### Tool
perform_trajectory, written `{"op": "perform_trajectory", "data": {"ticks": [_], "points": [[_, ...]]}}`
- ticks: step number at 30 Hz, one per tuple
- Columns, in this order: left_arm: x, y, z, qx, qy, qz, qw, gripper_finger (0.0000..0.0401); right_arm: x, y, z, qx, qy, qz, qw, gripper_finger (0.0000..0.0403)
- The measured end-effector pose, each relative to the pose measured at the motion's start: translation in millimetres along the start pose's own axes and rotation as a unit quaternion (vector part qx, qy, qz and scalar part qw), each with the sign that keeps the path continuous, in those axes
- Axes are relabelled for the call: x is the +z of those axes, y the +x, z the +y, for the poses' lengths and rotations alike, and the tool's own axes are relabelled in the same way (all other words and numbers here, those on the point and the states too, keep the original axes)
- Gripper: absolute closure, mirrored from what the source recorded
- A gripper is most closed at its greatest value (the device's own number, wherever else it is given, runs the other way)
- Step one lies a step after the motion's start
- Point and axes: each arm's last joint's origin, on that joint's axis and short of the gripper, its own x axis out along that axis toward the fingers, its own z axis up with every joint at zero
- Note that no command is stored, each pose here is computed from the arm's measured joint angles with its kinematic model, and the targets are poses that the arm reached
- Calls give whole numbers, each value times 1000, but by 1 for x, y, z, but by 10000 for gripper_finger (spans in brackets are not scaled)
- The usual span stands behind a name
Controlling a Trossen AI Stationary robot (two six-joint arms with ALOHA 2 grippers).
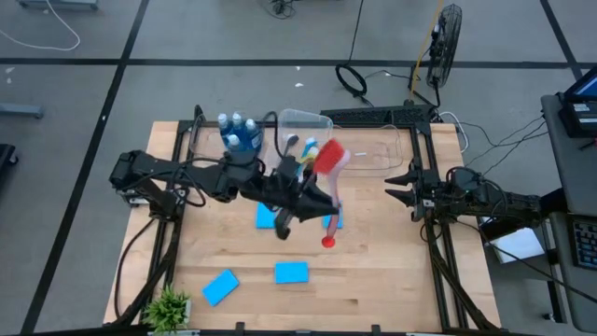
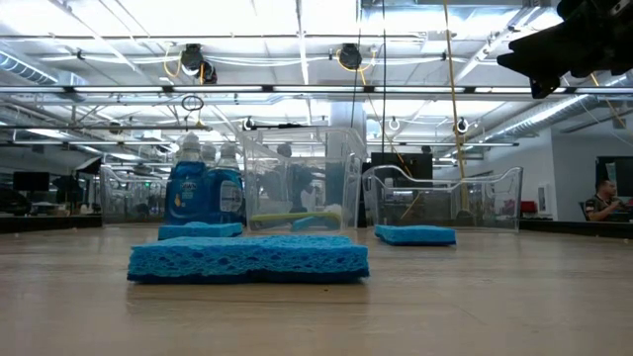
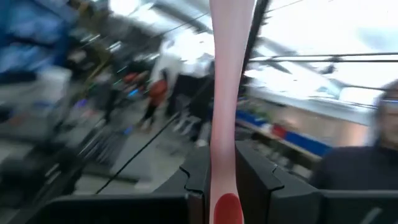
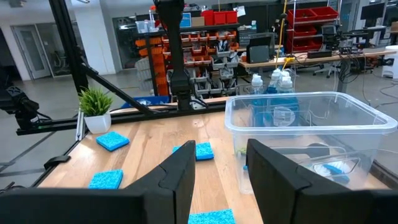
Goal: Pick & Place Kitchen Sink Supplies
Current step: Put the red dish brush into the transparent container
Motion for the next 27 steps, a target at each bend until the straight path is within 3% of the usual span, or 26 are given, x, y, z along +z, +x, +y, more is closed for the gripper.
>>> {"op": "perform_trajectory", "data": {"ticks": [6, 14, 27], "points": [[-12, -4, 19, 156, -86, 26, 984, 350, 0, 0, 0, 0, 1, 0, 1000, 273], [-27, -20, 50, 374, -159, 35, 913, 351, 0, 0, 0, 0, 1, 0, 1000, 273], [-6, -62, 123, 537, -176, -11, 825, 351, 0, 0, 0, 0, 1, 0, 1000, 273]]}}
